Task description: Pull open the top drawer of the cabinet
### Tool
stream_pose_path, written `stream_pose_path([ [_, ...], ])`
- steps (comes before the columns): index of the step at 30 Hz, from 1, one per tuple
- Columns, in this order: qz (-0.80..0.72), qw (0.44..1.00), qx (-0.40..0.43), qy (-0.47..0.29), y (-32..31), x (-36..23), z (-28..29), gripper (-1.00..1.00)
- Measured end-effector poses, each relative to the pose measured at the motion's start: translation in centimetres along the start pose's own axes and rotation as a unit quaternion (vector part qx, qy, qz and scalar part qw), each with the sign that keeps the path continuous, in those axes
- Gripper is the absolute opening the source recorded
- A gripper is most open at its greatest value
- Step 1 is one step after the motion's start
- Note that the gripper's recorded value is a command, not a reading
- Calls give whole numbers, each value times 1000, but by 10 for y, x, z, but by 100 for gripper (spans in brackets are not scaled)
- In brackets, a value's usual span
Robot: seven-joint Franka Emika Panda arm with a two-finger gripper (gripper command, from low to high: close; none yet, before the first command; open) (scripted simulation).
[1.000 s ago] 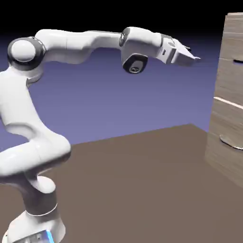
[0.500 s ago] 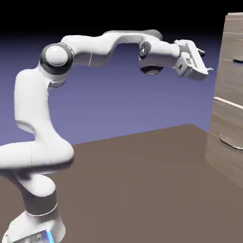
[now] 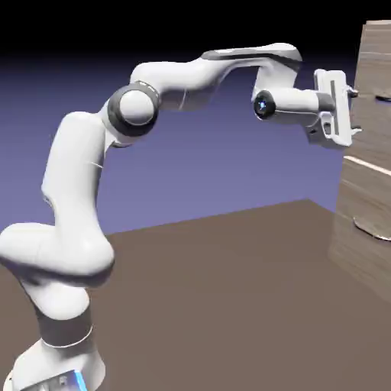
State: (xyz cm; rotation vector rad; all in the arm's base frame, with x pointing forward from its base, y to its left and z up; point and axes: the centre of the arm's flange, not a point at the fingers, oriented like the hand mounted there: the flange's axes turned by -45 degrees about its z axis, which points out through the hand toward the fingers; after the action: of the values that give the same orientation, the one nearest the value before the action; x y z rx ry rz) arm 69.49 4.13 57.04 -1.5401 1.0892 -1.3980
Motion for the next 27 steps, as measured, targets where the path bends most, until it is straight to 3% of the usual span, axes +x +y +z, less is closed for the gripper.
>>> stream_pose_path([
  [9,170,984,49,7,-6,34,21,0],
  [27,170,984,49,8,-10,37,65,0],
])
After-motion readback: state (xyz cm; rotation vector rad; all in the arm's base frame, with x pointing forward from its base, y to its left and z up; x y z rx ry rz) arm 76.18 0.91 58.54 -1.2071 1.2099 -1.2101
